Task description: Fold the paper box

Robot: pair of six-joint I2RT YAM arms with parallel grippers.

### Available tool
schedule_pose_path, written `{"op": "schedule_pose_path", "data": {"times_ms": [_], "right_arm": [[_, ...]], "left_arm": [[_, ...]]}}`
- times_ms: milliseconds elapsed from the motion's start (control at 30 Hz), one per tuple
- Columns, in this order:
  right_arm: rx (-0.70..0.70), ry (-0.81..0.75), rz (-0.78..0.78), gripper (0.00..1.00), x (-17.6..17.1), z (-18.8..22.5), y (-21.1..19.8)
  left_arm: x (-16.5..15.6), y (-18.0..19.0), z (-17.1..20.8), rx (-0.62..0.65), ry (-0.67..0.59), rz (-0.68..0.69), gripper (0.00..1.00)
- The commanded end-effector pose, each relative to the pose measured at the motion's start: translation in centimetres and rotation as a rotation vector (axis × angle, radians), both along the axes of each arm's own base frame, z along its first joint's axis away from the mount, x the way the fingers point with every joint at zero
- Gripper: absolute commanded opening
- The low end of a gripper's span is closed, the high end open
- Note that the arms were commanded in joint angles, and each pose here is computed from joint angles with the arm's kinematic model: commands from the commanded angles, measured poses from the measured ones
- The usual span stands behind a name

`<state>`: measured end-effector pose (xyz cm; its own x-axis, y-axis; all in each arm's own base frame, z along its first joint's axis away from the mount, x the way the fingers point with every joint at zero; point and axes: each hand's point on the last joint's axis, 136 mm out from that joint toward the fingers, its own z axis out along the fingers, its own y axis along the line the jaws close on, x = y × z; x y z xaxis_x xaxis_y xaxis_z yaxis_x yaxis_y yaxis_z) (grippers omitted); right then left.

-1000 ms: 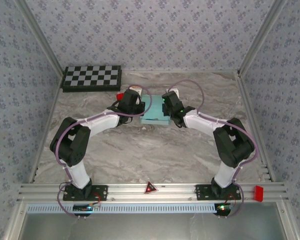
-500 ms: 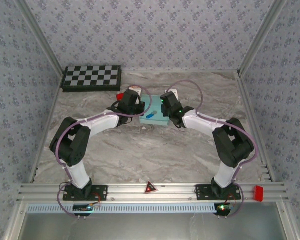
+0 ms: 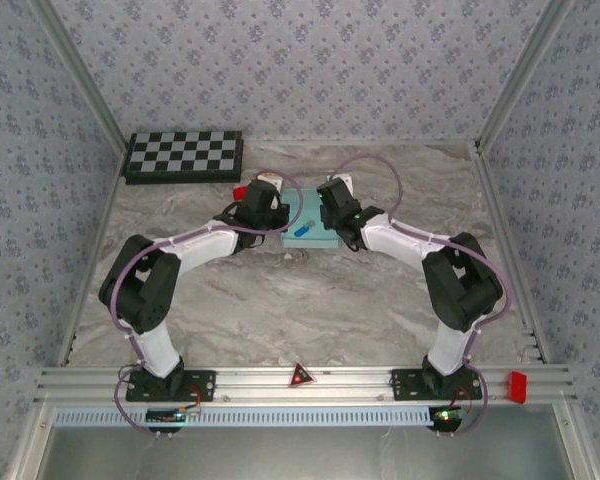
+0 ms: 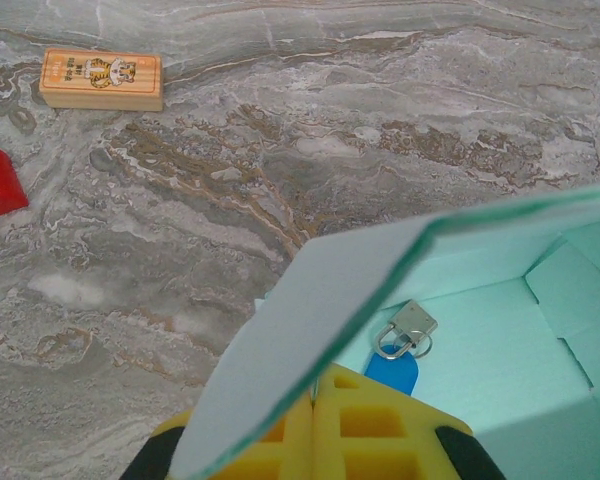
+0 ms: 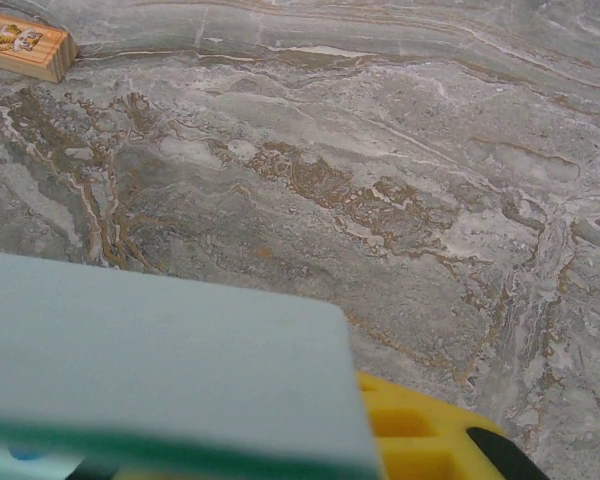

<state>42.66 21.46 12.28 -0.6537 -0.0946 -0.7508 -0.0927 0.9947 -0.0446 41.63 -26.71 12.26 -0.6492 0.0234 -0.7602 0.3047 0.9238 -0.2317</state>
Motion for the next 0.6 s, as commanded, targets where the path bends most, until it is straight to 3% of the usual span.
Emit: {"op": "schedule_pose_path", "data": {"times_ms": [0,567], "right_arm": [[0.013,-0.011,-0.001,0.19,0.27,0.61,0.63],[0.041,-0.001,-0.018,0.22,0.78,0.29,1.03]], "left_arm": [[-0.87,-0.87,0.89,-0.047,0.01,-0.033,0.03],[-0.91,-1.01,0.62,-0.054,0.017,-0.031,0.03]]}}
